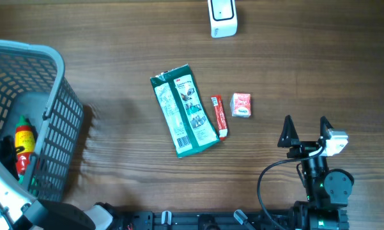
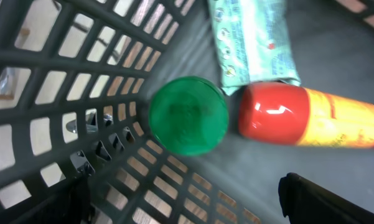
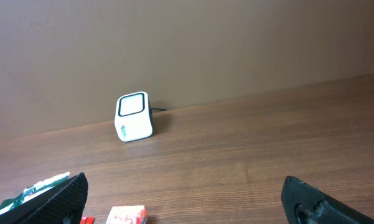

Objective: Scan the item barcode
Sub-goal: 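Reach the left gripper into the basket and grasp the green-capped jar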

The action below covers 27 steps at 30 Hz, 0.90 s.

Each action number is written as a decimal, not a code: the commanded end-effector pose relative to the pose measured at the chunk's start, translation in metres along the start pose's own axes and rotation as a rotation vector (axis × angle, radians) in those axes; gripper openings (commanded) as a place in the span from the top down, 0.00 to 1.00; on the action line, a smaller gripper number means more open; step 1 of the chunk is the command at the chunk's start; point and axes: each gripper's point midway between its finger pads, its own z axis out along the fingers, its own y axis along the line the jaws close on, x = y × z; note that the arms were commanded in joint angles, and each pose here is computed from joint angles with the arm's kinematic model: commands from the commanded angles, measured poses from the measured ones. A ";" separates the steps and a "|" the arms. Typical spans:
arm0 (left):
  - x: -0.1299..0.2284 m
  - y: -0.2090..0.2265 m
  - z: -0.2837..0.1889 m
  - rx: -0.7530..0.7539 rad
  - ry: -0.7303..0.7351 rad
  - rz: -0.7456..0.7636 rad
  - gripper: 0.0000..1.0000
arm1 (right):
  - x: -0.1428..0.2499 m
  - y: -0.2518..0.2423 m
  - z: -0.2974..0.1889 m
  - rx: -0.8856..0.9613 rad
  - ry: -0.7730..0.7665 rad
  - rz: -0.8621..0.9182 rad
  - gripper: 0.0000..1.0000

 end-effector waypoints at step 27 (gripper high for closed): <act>0.034 0.019 0.110 -0.079 0.078 -0.066 0.00 | -0.002 -0.001 0.000 0.010 -0.011 0.008 0.00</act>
